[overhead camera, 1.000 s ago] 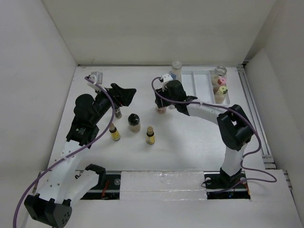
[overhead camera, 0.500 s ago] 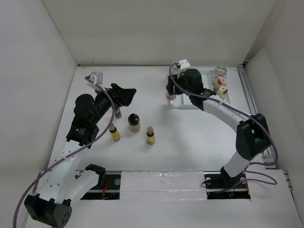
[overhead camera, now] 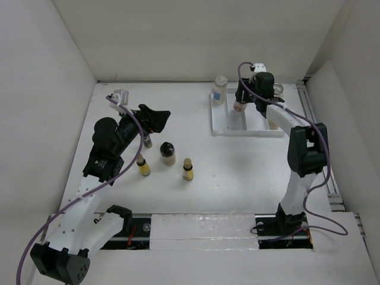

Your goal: Organize the condiment bottles

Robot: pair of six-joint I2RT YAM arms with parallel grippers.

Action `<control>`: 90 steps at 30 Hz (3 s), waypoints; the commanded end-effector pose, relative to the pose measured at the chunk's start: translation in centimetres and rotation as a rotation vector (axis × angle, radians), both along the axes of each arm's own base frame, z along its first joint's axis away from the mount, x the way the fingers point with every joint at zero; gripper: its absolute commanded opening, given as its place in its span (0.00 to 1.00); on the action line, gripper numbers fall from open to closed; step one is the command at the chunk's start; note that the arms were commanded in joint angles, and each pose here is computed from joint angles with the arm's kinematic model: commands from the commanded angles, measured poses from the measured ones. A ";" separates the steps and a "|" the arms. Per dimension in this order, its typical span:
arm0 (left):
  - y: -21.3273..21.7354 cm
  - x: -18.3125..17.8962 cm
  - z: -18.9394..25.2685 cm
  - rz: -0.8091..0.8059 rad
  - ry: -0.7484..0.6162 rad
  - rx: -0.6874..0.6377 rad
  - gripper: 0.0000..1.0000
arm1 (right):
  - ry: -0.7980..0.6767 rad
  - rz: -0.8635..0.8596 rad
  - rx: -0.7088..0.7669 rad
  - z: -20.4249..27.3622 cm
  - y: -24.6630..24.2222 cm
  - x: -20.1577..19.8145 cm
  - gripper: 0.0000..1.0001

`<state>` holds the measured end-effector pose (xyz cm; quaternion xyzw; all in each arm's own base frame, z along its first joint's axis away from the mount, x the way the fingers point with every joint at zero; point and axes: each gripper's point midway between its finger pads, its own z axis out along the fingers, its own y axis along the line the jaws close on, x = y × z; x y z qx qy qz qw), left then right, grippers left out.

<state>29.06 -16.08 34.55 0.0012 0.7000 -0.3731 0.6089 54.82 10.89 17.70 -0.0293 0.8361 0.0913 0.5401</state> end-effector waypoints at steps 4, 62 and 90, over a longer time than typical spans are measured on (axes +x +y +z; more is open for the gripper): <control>0.0 0.1 1.3 -0.005 -0.054 -0.006 0.87 | -0.225 0.066 0.069 7.0 1.1 5.6 0.46; 3.9 1.1 1.0 0.234 0.003 -0.007 0.49 | -0.096 1.145 -0.126 -1.2 35.2 -22.9 0.64; 8.9 1.7 0.0 0.545 0.129 -0.110 0.70 | -0.321 0.983 0.101 5.7 34.1 -21.9 0.05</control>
